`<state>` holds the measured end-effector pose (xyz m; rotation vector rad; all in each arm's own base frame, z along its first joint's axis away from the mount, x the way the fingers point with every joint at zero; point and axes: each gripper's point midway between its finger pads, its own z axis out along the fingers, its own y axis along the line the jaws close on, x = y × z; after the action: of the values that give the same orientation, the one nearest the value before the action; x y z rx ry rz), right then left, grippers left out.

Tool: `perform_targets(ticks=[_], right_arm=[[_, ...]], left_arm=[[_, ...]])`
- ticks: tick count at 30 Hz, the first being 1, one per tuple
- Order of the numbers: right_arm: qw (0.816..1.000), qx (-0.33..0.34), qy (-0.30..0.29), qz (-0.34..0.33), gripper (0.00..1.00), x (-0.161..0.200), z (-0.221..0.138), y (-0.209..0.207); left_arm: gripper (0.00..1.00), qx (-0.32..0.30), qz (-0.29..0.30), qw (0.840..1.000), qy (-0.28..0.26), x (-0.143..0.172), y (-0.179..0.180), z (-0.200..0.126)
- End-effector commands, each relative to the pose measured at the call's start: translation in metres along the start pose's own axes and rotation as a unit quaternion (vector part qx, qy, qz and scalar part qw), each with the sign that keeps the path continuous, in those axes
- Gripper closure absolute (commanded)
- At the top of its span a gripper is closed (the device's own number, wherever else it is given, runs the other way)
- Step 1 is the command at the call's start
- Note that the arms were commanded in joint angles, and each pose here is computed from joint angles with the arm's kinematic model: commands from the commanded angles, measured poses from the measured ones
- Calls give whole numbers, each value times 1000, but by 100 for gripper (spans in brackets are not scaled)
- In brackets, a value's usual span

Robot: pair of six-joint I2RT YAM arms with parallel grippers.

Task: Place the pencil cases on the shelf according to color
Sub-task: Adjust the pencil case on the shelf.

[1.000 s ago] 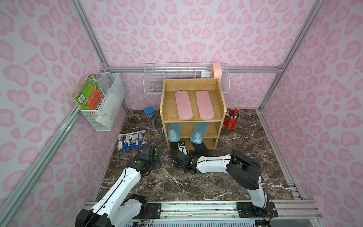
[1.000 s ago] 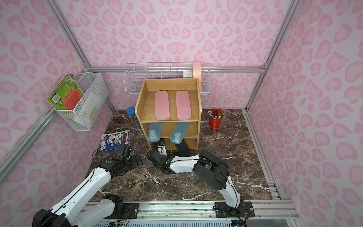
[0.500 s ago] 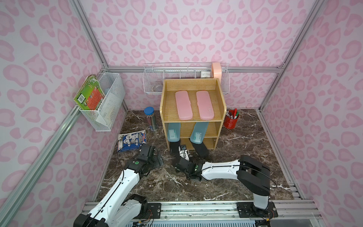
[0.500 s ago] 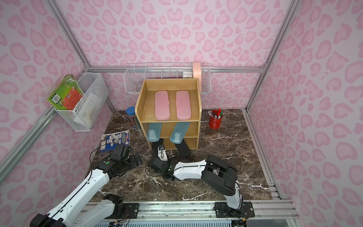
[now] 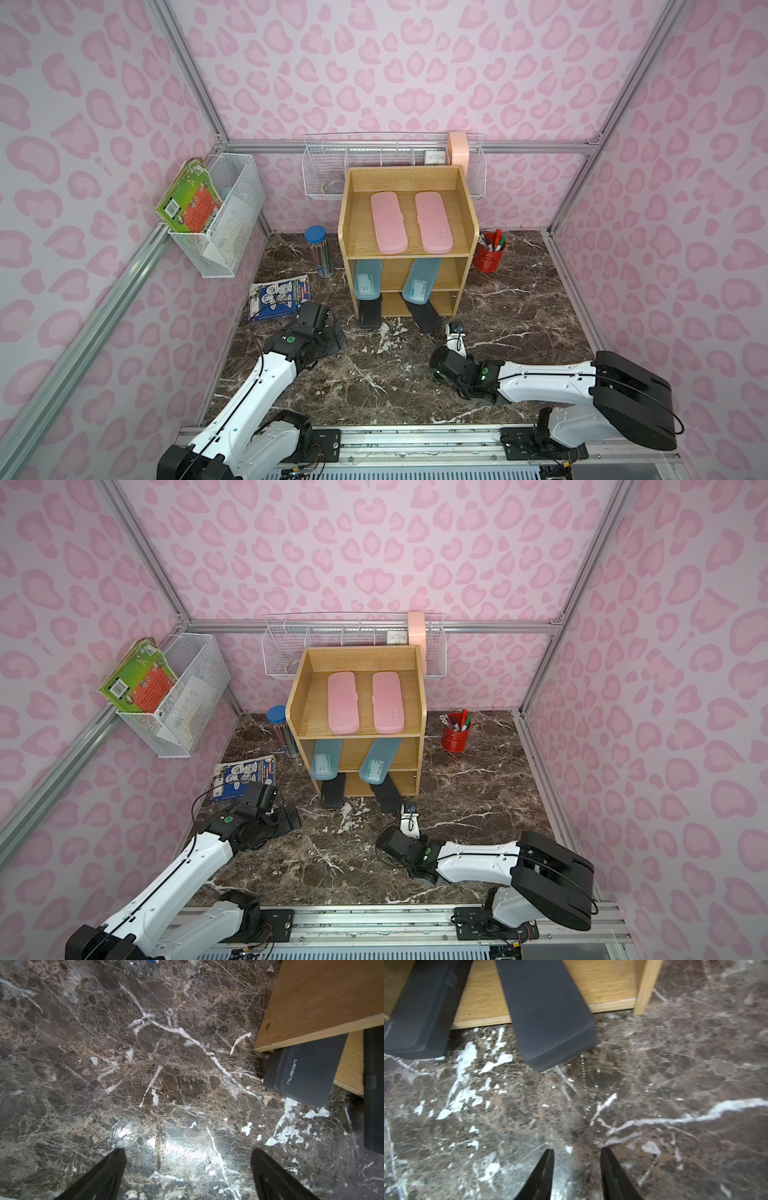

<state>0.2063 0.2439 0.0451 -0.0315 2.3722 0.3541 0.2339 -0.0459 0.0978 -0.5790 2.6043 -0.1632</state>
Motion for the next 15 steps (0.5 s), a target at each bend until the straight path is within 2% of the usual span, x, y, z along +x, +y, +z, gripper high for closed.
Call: perform_targets(ticks=[1, 7, 15], right_arm=[[1000, -26, -15, 5, 60, -16, 6, 0], [999, -39, -31, 9, 60, -39, 27, -3], [998, -48, -35, 10, 61, -61, 59, 17]], left_arm=[[1, -2, -2, 1000, -9, -5, -1, 1], [1, -6, -4, 1000, -15, -8, 0, 1], [1, -13, 5, 1000, -25, -15, 0, 0]])
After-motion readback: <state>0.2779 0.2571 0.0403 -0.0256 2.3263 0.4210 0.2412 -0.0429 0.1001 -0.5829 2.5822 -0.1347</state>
